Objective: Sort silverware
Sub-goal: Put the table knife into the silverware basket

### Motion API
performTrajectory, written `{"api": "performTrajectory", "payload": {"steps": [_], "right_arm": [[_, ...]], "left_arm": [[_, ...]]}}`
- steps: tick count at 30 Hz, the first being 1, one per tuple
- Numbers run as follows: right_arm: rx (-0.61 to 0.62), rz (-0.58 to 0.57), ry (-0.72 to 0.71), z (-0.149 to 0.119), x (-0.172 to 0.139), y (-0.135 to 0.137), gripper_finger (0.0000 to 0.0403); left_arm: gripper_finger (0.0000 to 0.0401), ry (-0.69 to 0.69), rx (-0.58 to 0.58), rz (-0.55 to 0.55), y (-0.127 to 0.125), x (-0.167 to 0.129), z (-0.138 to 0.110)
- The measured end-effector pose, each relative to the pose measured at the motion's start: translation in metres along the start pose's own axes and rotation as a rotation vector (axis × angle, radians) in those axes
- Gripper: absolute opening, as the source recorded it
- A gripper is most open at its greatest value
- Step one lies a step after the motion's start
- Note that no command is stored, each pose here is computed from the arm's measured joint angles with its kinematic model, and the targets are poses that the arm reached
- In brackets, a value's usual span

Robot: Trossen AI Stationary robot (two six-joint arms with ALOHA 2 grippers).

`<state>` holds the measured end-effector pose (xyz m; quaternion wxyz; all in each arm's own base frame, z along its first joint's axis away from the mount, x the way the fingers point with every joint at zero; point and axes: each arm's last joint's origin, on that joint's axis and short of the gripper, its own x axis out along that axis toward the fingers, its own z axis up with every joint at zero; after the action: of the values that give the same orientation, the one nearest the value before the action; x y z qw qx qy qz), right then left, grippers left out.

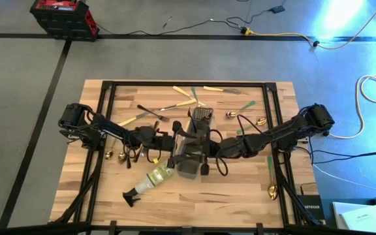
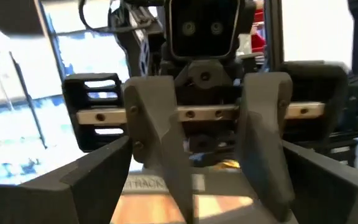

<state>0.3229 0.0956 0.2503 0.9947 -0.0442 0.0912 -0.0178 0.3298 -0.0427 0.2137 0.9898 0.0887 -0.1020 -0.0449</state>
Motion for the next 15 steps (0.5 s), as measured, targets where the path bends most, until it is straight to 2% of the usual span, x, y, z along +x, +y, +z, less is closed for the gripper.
{"api": "performTrajectory", "payload": {"steps": [4, 8, 12, 15], "right_arm": [[-0.09, -0.009, 0.027, 0.011, -0.003, 0.01, 0.0128], [-0.219, -0.092, 0.071, 0.031, -0.011, 0.024, 0.0128], [-0.338, -0.186, 0.13, 0.05, -0.024, 0.043, 0.0128], [-0.409, -0.196, 0.176, 0.058, -0.035, 0.057, 0.0128]], "left_arm": [[0.0357, -0.039, 0.084, 0.021, 0.0, 0.0, 0.004], [0.0357, -0.105, 0.178, 0.05, -0.002, -0.002, 0.019], [0.0357, -0.129, 0.246, 0.096, -0.01, -0.008, 0.039], [0.0357, -0.115, 0.27, 0.102, -0.023, -0.018, 0.048]]}}
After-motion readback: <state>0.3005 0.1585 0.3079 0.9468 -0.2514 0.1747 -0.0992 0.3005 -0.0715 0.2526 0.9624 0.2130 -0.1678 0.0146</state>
